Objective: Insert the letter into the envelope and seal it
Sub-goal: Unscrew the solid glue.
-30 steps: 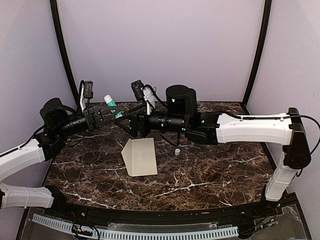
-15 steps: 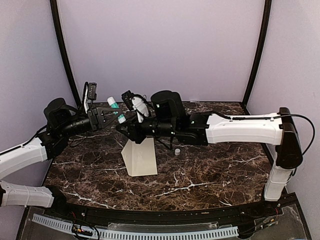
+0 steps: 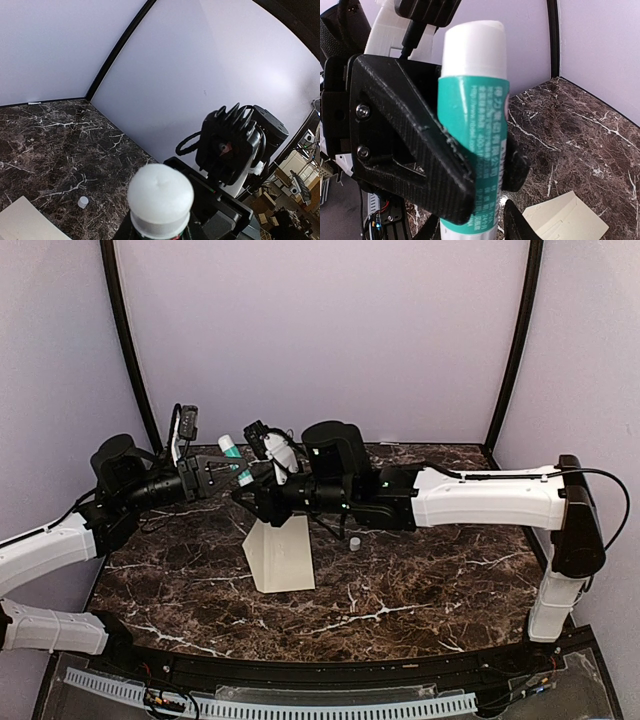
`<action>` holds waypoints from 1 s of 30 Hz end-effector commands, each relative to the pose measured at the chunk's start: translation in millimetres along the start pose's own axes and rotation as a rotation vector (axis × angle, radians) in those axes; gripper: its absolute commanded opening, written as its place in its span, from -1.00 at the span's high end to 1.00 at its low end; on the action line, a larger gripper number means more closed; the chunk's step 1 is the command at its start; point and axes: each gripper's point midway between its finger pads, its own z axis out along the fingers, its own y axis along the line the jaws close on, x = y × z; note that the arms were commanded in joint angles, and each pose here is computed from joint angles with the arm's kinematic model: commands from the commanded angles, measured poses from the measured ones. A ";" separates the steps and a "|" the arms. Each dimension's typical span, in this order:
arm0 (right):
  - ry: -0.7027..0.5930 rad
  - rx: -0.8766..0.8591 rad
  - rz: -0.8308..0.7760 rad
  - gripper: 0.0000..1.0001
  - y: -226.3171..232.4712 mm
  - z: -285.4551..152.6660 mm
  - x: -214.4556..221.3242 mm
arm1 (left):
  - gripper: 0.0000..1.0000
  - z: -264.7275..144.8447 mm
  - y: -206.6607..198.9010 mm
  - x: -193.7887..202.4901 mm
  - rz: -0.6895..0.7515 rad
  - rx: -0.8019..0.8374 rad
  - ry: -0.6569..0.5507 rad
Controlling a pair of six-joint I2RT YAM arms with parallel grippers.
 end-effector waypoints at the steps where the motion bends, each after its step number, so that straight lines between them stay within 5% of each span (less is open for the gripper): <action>1: -0.085 -0.006 -0.006 0.32 7.0 -9.8 -31.0 | 1.00 -0.9 -14.2 -13.1 0.034 0.042 -0.020; 11: -0.103 -0.009 0.004 0.24 6.1 -13.0 -36.4 | 1.00 -2.2 -18.2 -11.0 0.039 0.059 -0.008; 21: -0.138 -0.047 0.023 0.66 8.3 -20.9 -42.8 | 1.00 -1.6 -21.8 -6.0 0.051 0.088 0.018; 30: -0.220 -0.323 0.098 0.74 28.3 -52.7 -56.3 | 1.00 -11.1 -61.5 5.8 0.131 0.306 0.091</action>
